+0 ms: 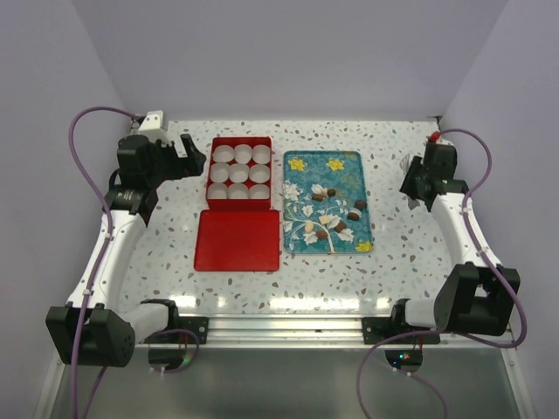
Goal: Pack the chocolate
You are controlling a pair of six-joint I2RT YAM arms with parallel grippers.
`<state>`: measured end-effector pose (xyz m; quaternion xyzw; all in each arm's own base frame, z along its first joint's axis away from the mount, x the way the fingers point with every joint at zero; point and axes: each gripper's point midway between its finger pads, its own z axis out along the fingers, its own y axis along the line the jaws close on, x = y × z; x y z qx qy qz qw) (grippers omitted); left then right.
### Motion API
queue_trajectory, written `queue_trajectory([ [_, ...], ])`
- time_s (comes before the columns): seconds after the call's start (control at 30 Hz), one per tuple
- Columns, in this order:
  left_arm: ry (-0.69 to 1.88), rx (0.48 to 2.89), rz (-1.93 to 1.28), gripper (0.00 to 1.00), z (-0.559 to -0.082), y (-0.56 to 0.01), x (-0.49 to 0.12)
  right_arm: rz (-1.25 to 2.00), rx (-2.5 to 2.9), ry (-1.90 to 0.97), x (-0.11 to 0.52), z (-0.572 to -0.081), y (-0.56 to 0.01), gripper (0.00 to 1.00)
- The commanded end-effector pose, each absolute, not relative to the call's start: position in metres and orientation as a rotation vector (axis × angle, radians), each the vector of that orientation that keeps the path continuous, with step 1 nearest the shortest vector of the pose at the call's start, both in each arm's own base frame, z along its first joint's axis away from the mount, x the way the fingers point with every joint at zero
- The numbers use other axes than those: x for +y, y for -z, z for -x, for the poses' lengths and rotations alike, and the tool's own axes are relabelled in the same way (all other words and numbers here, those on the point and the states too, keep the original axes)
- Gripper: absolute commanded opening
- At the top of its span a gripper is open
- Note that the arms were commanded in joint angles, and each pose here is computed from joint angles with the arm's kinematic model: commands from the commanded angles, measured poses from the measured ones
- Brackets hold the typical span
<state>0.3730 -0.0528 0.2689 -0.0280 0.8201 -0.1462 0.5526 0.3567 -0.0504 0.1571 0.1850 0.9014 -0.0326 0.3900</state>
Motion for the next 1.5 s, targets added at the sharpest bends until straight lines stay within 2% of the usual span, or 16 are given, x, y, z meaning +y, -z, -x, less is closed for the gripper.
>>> queue_trajectory([
  [0.0, 0.367, 1.876, 0.062, 1.00, -0.379, -0.286, -0.054, -0.451, 2.249, 0.045, -0.045, -0.356, -0.184, 0.37],
  [0.1, 0.370, 1.878, 0.060, 1.00, -0.378, -0.285, -0.055, -0.442, 2.251, 0.040, -0.045, -0.356, -0.184, 0.37],
  [0.47, 0.376, 1.880, 0.062, 1.00, -0.376, -0.282, -0.056, -0.403, 2.382, 0.139, -0.046, -0.366, -0.127, 0.37],
  [0.73, 0.355, 1.891, 0.066, 1.00, -0.371, -0.276, -0.052, -0.290, 2.386, 0.187, -0.022, -0.373, -0.126, 0.37],
  [1.13, 0.374, 1.898, 0.063, 1.00, -0.375, -0.273, -0.055, -0.293, 2.489, 0.277, -0.029, -0.359, -0.080, 0.38],
  [1.47, 0.367, 1.894, 0.056, 1.00, -0.373, -0.275, -0.055, -0.295, 2.432, 0.238, -0.025, -0.363, -0.102, 0.35],
])
